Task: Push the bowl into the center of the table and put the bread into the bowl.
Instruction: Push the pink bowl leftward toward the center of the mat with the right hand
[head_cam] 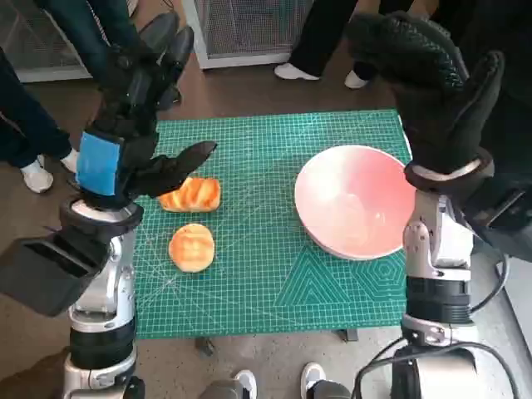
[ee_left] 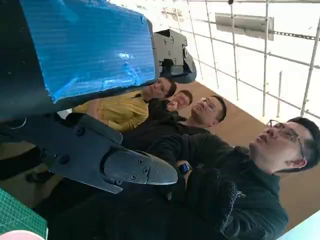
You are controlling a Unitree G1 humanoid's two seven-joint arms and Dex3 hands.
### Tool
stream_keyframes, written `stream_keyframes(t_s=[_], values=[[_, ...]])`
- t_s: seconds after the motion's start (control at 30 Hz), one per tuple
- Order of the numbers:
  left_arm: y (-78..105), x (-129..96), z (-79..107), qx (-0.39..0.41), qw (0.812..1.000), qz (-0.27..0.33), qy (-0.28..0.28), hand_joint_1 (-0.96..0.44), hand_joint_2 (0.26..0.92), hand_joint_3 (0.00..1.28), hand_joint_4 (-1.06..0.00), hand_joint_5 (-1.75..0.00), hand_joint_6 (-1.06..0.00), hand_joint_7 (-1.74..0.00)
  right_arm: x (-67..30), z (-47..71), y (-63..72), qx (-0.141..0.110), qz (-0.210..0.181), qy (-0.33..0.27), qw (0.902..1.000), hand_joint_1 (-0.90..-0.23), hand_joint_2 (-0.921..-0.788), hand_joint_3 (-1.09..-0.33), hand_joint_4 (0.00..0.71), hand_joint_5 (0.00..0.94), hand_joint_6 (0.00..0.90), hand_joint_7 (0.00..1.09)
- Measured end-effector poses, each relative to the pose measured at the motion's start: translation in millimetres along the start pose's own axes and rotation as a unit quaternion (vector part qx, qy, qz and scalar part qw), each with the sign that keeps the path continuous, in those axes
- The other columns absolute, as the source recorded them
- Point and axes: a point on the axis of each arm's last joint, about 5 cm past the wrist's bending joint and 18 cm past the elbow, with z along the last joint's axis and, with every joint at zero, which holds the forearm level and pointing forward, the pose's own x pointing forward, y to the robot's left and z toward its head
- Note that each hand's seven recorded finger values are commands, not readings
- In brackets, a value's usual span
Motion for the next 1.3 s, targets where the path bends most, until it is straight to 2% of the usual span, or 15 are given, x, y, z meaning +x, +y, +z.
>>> stream_keyframes(t_s=[0.6,0.77,0.9,1.03,1.2,1.3], values=[[-0.1,0.1,0.3,0.0,1.0,0.0,0.0,-0.4,0.921,0.21,-0.26,0.0,-0.06,-0.5,-0.3,-0.2,-0.5,0.004,0.001,0.001,1.0,-0.638,-0.921,-0.766,0.341,0.002,0.248,0.4],[-0.6,0.1,0.1,-0.001,1.0,0.0,0.001,-0.4,0.921,0.21,-0.26,0.0,-0.06,-0.5,-2.9,0.4,-5.1,-0.002,-0.005,0.002,1.0,-0.64,-0.921,-0.768,0.337,0.0,0.244,0.4],[-1.6,0.2,0.1,-0.003,1.0,-0.001,0.001,-0.4,0.921,0.21,-0.26,0.0,-0.06,-0.5,-10.9,-2.5,-16.7,-0.015,-0.023,0.014,0.9995,-0.63,-0.921,-0.776,0.332,0.0,0.237,0.4],[-2.5,0.1,0.7,-0.004,1.0,-0.001,-0.001,-0.4,0.921,0.21,-0.26,0.0,-0.05,-0.51,-22.5,-7.1,-31.7,-0.041,-0.059,0.039,0.9967,-0.624,-0.921,-0.785,0.32,0.0,0.228,0.41],[-2.8,-0.5,0.3,-0.006,1.0,-0.001,0.0,-0.4,0.921,0.22,-0.25,0.0,-0.05,-0.51,-35.4,-13.6,-45.7,-0.075,-0.115,0.083,0.9871,-0.617,-0.921,-0.788,0.309,0.0,0.223,0.41],[-3.1,-0.9,0.0,-0.006,1.0,-0.001,0.001,-0.4,0.921,0.22,-0.25,0.0,-0.05,-0.52,-43.5,-17.7,-52.9,-0.083,-0.146,0.112,0.9794,-0.614,-0.921,-0.791,0.307,0.0,0.223,0.41]])
